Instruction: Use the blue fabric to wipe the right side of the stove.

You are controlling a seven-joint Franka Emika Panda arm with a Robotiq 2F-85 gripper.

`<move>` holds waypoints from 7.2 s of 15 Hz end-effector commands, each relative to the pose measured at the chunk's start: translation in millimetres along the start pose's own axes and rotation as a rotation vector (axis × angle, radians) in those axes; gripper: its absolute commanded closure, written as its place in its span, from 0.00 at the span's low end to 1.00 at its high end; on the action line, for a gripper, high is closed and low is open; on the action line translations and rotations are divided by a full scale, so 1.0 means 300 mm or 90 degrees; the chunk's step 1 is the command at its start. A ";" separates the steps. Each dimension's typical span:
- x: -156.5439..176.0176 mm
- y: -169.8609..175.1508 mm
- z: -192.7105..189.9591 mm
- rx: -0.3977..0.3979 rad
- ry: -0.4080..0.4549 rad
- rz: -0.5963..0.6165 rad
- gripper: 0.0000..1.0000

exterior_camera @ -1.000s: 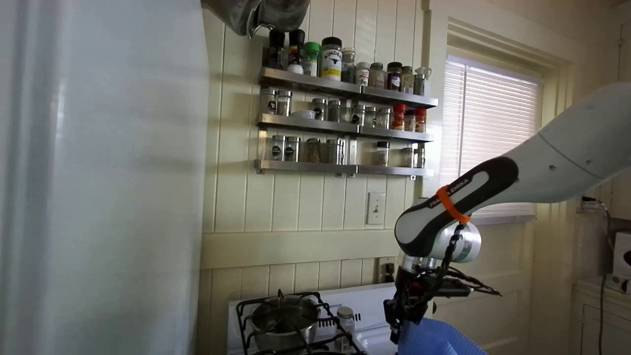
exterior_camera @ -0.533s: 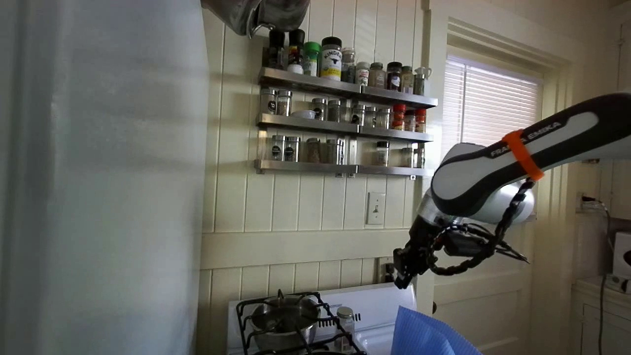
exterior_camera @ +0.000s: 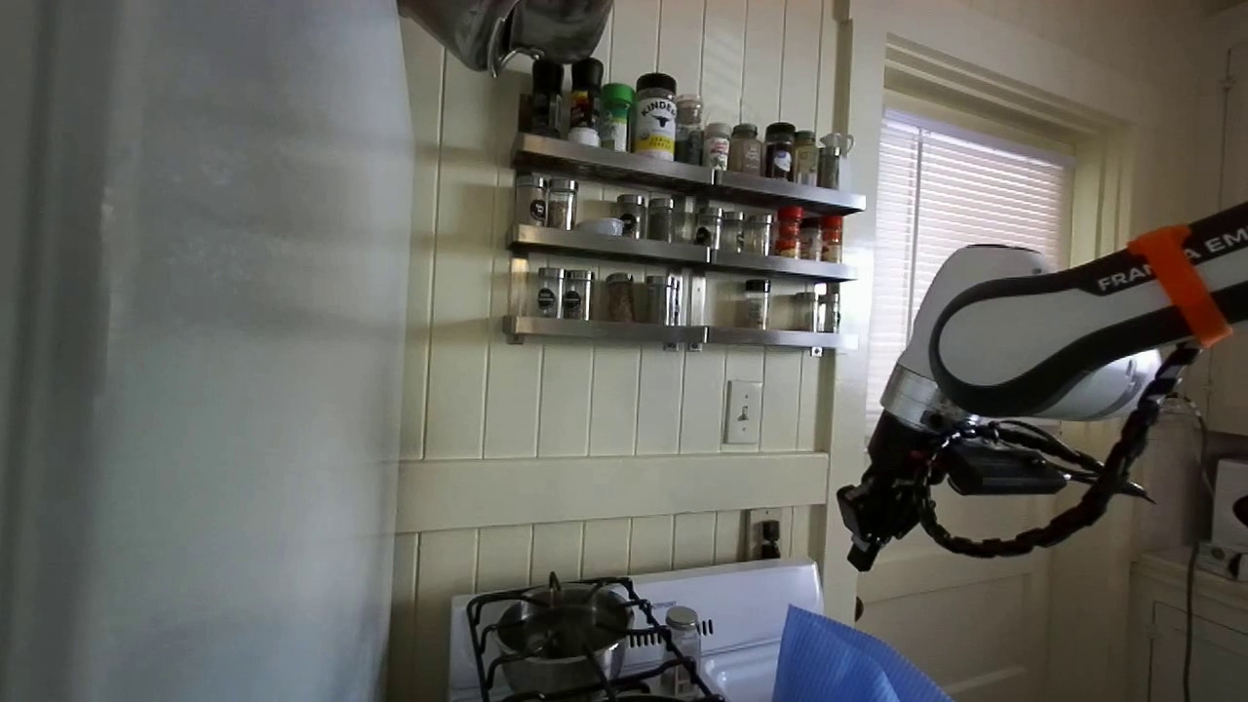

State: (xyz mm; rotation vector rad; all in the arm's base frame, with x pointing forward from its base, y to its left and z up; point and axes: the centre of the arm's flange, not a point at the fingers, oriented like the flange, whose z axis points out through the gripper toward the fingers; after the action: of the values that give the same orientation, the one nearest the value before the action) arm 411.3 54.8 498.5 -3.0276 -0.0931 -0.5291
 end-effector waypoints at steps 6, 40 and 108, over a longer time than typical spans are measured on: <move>0.046 0.065 0.065 -0.007 -0.001 0.018 0.42; 0.204 0.180 0.359 0.111 -0.185 -0.324 0.00; 0.268 -0.014 0.909 0.075 -0.138 0.060 1.00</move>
State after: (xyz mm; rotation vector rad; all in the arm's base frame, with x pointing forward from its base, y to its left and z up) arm 587.5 83.1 281.5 -2.9745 -0.0433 -0.3146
